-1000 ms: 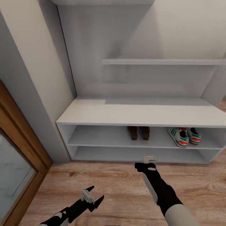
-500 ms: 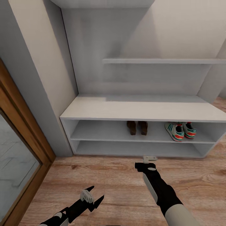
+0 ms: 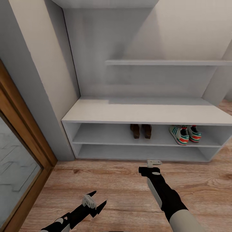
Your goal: Pick up the two gym shoes and the two sandals from the corridor floor and place them onto the hallstand (shoe rack) in the corridor, making sure they are on the rack and not on the floor. Arrange them so the two gym shoes are next to each other and the two sandals are next to each other.
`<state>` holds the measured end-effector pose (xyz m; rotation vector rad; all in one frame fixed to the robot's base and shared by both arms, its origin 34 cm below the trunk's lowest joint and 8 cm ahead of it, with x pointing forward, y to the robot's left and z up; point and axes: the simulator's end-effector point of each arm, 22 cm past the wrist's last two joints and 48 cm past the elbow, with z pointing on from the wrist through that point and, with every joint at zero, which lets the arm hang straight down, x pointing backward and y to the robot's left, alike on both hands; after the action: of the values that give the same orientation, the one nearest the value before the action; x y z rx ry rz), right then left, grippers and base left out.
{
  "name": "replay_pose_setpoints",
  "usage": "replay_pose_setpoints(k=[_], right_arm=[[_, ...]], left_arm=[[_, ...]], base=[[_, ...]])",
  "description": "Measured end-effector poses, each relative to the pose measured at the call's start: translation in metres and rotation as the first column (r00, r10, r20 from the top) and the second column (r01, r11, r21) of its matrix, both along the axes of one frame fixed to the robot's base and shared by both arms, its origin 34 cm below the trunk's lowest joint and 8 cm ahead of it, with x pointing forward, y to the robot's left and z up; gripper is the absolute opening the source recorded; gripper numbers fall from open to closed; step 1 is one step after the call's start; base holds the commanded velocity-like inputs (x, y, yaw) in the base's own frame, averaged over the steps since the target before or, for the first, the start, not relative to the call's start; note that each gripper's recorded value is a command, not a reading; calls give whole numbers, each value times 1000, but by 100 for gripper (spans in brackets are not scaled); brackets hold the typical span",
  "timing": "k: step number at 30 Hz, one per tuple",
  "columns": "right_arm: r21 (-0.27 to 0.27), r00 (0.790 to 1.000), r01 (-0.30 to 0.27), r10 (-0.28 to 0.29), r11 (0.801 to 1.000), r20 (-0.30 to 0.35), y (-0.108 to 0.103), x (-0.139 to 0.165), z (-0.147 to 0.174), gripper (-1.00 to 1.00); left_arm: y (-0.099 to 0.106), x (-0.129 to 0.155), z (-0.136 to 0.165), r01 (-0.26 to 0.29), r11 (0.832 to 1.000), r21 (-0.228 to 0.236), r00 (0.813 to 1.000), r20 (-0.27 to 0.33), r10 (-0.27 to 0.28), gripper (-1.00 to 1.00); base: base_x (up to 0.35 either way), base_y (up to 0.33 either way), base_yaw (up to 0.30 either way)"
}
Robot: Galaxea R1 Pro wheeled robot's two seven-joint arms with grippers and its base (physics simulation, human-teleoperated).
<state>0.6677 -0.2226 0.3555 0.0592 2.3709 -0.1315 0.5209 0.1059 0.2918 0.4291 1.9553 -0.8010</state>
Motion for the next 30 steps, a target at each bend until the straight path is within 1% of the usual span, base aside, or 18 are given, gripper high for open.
replay_pose_setpoints(k=[9, 13, 24, 28, 30], right_arm=[[-2, 999, 1, -1, 1000, 38, 0, 5, 23, 100], [10, 995, 3, -4, 1000, 95, 2, 16, 50, 100], [18, 989, 3, -5, 1000, 147, 2, 21, 81, 100], [1, 998, 8, -8, 1000, 64, -4, 1, 47, 100], [-4, 999, 10, -10, 1000, 46, -6, -5, 39, 100]], left_arm=[[0, 8, 17, -1, 1000, -1, 999, 37, 1, 100], [1, 10, 25, 0, 1000, -1, 999, 52, 0, 100], [3, 18, 46, -2, 1000, 1, 995, 96, 2, 100], [10, 22, 53, -7, 1000, 8, 994, 112, 6, 100], [11, 23, 57, -8, 1000, 10, 993, 120, 6, 100]], base=[[0, 0, 0], [0, 0, 0], [0, 0, 0], [0, 0, 0], [0, 0, 0]])
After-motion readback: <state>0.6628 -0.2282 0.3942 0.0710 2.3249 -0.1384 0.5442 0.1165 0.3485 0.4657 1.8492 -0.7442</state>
